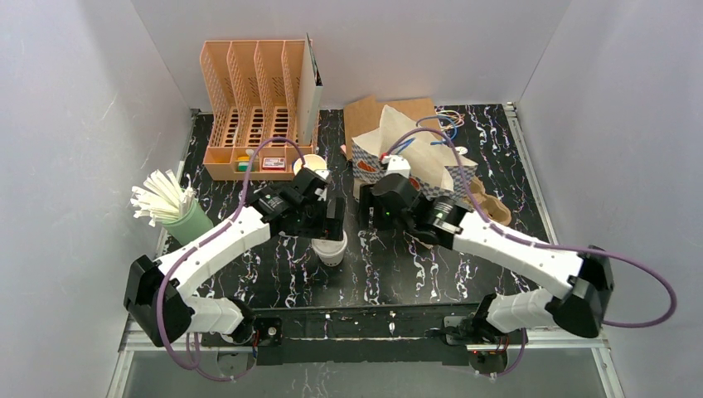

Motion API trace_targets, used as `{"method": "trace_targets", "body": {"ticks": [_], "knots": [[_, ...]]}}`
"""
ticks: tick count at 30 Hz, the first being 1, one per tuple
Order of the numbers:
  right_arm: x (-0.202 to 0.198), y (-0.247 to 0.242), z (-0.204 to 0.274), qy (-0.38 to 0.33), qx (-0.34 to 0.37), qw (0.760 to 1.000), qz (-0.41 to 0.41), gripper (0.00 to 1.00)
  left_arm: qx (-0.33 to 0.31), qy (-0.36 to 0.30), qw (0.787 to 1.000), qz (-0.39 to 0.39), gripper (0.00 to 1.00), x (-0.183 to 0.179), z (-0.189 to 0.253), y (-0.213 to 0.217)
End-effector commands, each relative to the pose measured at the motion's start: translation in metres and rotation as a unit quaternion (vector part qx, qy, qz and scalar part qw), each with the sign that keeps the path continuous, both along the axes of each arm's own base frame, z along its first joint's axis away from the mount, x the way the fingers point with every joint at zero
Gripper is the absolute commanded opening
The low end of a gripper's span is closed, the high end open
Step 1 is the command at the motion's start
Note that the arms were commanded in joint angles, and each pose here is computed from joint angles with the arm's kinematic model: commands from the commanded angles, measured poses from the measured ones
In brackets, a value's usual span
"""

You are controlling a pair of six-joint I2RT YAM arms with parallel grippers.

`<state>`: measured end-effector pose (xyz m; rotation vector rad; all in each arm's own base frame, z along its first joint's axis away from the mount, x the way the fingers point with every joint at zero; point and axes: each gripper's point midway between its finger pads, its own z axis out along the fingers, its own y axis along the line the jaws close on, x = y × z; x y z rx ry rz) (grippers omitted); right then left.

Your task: Pack the takeout coffee

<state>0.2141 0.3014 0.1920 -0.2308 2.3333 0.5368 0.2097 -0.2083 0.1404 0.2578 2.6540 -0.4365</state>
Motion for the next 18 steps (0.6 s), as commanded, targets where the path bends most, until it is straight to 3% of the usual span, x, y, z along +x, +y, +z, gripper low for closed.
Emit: {"method": "trace_targets", "body": {"ticks": [1, 10, 18], "knots": [[0.012, -0.037, 0.022, -0.057, 0.015, 0.995, -0.078, 0.79, 0.047, -0.028, 0.997, 0.053, 0.98, 0.004, 0.011, 0.006], [0.009, -0.047, 0.021, -0.057, 0.017, 0.994, -0.087, 0.84, 0.123, -0.044, 0.990, 0.057, 0.98, 0.007, 0.009, 0.003], [0.010, -0.047, 0.024, -0.064, 0.021, 0.994, -0.085, 0.87, 0.130, -0.035, 0.989, 0.064, 0.98, 0.010, 0.001, -0.005]]}}
